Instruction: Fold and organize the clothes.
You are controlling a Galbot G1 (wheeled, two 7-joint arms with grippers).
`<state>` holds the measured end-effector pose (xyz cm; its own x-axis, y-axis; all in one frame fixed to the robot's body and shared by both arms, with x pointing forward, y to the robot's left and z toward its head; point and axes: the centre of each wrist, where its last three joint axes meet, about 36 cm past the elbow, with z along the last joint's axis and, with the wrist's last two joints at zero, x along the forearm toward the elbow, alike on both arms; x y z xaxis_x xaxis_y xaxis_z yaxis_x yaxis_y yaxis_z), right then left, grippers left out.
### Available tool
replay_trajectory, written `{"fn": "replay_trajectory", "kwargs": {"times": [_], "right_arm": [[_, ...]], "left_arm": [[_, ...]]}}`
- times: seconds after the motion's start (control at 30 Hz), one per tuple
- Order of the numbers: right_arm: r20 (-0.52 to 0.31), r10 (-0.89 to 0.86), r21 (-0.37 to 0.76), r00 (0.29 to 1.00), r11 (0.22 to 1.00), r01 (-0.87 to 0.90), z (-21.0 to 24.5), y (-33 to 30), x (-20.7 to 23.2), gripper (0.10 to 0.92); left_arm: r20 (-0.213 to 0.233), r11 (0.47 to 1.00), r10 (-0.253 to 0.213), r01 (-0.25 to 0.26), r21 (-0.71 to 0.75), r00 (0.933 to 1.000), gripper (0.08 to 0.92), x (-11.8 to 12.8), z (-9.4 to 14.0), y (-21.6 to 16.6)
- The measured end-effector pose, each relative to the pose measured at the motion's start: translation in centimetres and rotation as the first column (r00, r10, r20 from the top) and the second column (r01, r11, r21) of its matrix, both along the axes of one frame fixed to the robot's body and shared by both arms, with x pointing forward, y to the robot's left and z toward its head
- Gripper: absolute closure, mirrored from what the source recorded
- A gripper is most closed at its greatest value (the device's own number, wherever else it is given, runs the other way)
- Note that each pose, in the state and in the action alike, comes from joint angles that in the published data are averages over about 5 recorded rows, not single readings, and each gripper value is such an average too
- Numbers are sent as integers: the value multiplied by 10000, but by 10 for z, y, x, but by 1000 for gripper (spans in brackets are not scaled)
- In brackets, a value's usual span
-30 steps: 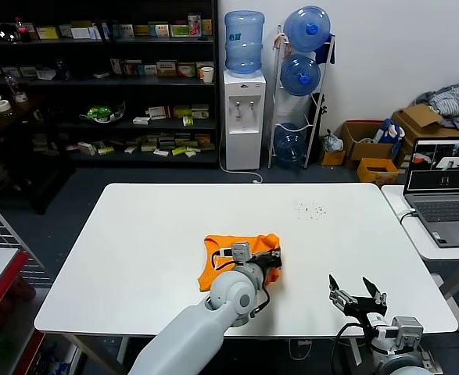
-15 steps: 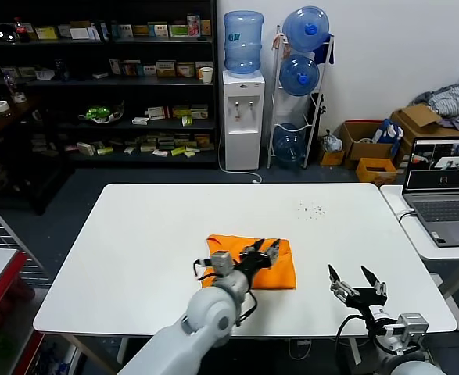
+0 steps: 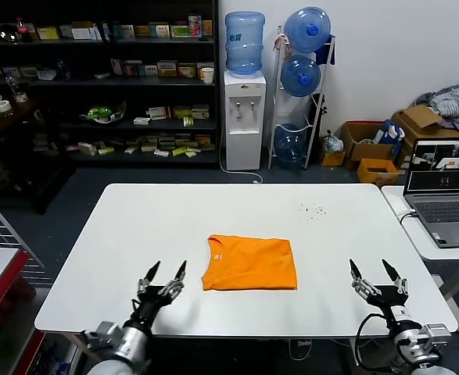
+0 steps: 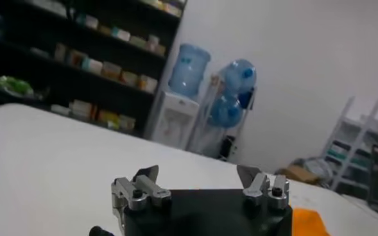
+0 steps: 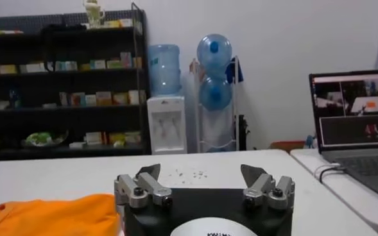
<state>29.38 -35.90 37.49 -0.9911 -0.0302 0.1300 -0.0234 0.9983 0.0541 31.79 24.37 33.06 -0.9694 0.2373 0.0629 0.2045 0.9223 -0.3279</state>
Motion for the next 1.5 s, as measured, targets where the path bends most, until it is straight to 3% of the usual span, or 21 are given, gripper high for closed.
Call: {"fn": "replay_trajectory", "kwargs": {"times": [0.17, 0.4, 0.77, 1.5], "right_arm": [[464, 87, -114, 9989, 9999, -81, -11, 1, -9, 200], [986, 97, -403, 9951, 9992, -58, -29, 6, -21, 200], [1674, -107, -877, 9858, 9958, 257, -48, 9, -36, 200], [2095, -218, -969, 9776, 9944, 430, -58, 10, -34, 200]], "left_arm": [[823, 9988, 449, -463, 147, 9956, 177, -21, -1, 15], [1376, 9955, 708, -786, 522, 9880, 177, -42, -1, 26], [1695, 9886, 848, -1042, 1090, 9819, 177, -55, -3, 41], [1824, 9831, 983, -1239, 1347, 9783, 177, -63, -5, 44]]}}
